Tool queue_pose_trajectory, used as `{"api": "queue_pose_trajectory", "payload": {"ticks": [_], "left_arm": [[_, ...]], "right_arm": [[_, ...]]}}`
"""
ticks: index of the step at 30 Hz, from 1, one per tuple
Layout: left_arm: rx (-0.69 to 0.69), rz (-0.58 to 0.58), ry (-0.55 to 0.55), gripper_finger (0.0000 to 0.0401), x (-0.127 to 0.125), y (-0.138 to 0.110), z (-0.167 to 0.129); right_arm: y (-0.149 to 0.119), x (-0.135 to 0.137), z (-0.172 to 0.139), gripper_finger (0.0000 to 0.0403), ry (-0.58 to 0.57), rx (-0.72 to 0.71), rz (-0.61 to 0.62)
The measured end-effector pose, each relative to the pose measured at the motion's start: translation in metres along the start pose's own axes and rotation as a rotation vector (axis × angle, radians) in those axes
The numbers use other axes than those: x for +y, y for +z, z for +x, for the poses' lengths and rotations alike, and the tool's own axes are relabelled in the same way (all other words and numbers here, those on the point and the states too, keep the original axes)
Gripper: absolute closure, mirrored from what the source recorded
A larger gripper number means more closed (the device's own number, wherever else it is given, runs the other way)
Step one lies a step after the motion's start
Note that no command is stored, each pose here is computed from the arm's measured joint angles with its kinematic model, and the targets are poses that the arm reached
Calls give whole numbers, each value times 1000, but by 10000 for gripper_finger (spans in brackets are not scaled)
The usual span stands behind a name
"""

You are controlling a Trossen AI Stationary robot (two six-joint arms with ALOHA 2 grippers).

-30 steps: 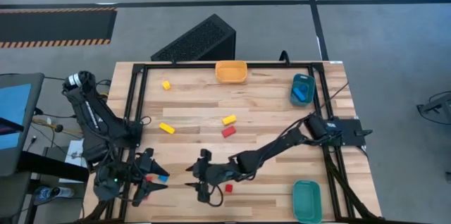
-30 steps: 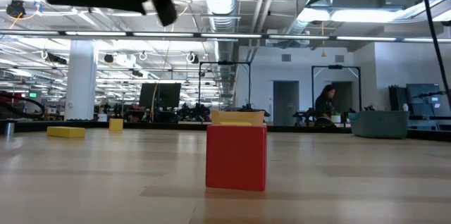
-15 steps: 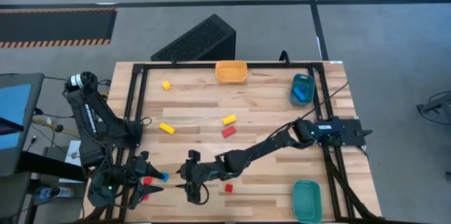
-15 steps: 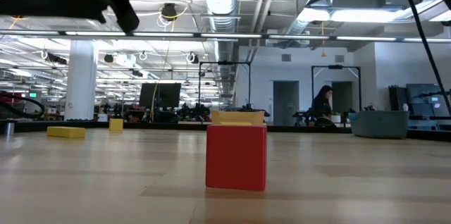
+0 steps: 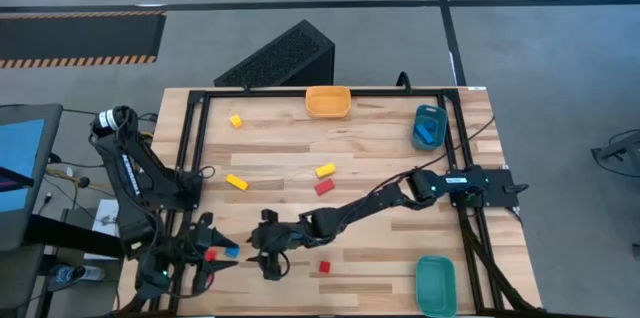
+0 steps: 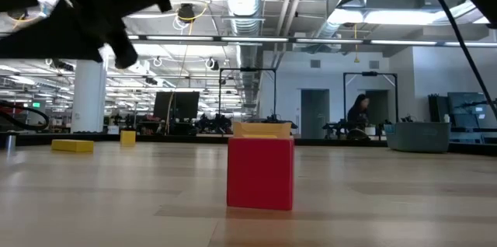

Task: Sort & place blocks by color
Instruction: Put the blue block into the blue bin

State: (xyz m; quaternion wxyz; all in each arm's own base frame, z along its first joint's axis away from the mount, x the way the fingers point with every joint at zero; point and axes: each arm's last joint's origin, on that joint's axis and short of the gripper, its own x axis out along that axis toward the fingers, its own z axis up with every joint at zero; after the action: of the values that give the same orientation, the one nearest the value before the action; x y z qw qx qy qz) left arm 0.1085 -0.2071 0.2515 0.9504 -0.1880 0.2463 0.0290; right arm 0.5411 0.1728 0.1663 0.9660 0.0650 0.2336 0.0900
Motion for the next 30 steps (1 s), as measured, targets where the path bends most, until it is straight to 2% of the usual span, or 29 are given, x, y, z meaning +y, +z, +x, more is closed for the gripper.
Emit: {"api": "queue_pose_trajectory", "payload": {"ticks": [4,11,17,23,30], "left_arm": [[-19,-8,23,214,2,3,4],[-21,7,62,214,6,6,8],[6,0,73,214,9,6,10],[18,-33,96,214,12,5,11],[101,-79,105,214,15,2,11]], "right_arm": [[-12,-2,6,142,16,40,-33],[-13,-3,8,127,19,31,-118],[-24,-12,16,103,9,54,-211],[-32,-20,29,73,13,-44,-220],[-38,-26,38,53,33,-99,-206]]}}
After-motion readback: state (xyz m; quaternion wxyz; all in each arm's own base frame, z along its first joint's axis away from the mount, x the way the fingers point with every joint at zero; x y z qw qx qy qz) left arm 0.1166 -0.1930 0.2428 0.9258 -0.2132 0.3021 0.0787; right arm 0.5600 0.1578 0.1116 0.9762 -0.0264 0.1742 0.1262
